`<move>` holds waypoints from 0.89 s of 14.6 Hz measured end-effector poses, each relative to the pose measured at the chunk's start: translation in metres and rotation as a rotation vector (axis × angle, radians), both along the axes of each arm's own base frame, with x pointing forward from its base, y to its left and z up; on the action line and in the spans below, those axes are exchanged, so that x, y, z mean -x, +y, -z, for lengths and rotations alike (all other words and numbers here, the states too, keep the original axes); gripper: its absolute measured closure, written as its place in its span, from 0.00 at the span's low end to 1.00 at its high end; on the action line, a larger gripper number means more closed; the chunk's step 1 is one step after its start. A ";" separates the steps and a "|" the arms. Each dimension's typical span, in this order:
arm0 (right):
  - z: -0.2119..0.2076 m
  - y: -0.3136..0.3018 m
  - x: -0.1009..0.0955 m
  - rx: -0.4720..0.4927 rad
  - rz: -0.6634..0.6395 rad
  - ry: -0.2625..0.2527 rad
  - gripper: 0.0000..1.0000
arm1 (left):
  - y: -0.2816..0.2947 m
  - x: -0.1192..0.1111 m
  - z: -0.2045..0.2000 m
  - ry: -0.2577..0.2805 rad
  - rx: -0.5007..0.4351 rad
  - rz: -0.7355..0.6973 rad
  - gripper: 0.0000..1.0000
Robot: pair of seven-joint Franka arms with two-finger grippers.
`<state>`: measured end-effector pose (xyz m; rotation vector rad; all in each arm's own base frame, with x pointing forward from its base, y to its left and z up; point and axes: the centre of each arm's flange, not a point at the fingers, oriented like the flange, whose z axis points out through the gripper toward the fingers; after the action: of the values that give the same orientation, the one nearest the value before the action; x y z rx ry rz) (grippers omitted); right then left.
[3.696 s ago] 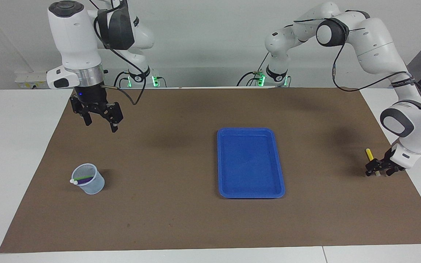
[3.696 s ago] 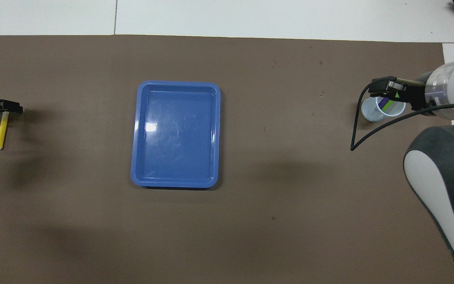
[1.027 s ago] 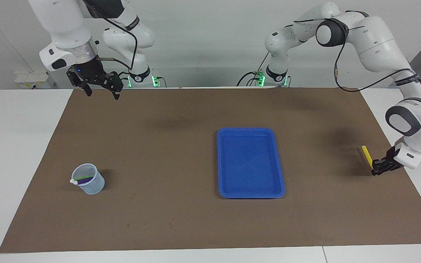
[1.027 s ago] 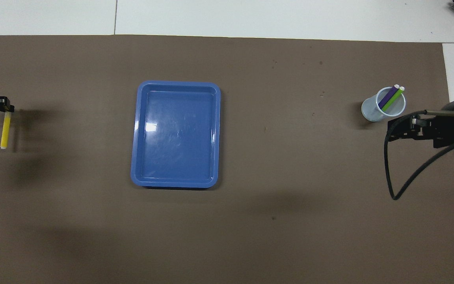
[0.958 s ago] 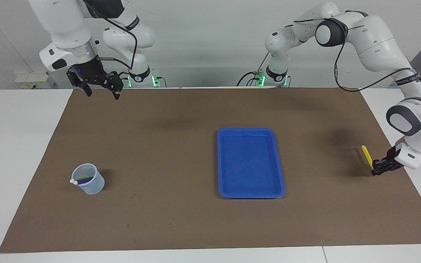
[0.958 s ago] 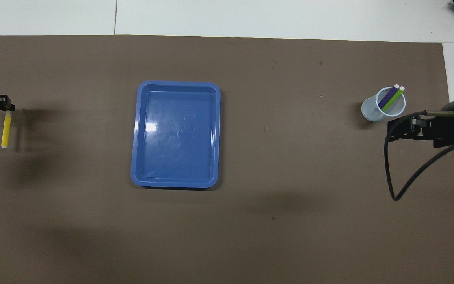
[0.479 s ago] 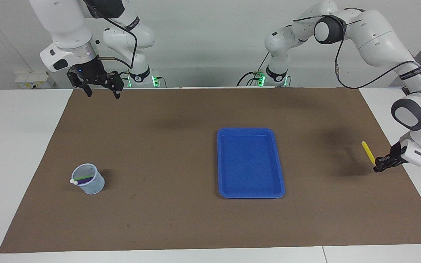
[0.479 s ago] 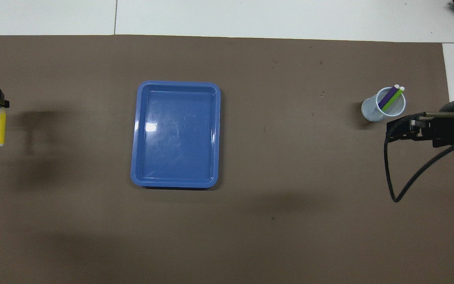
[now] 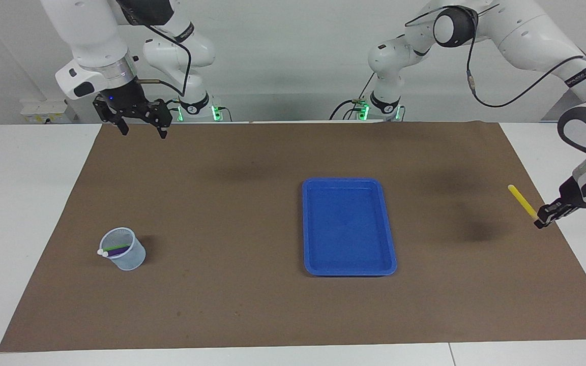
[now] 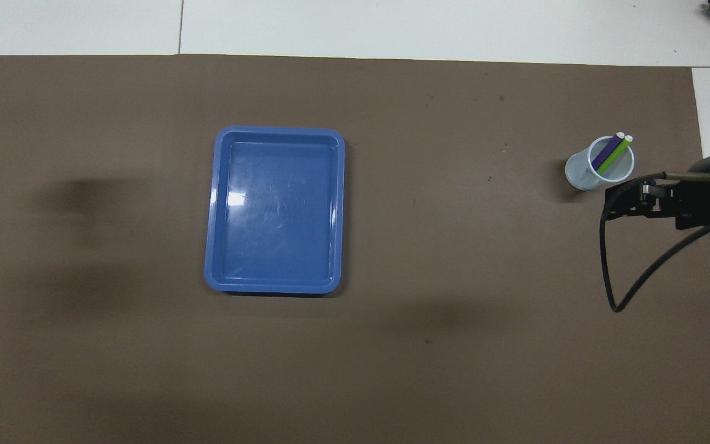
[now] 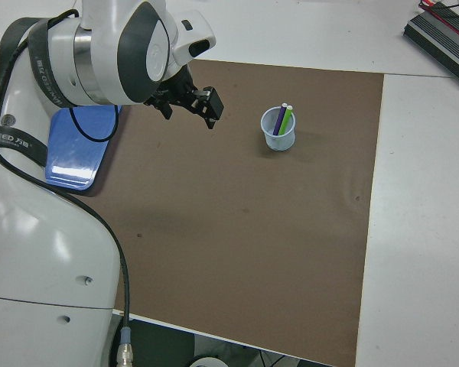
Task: Transfer and insert pens with both arms
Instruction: 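Lift the yellow pen with the left gripper while the right gripper advances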
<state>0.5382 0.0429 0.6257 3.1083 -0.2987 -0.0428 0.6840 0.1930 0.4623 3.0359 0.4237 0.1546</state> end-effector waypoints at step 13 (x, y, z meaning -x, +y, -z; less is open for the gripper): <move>0.000 0.125 0.004 -0.154 0.583 -0.030 0.06 | -0.094 0.008 -0.057 0.042 0.135 -0.557 0.84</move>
<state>0.5338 0.1679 0.6260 3.0429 -1.2395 -0.0279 0.6758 0.0992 0.5198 2.7117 1.2169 0.0856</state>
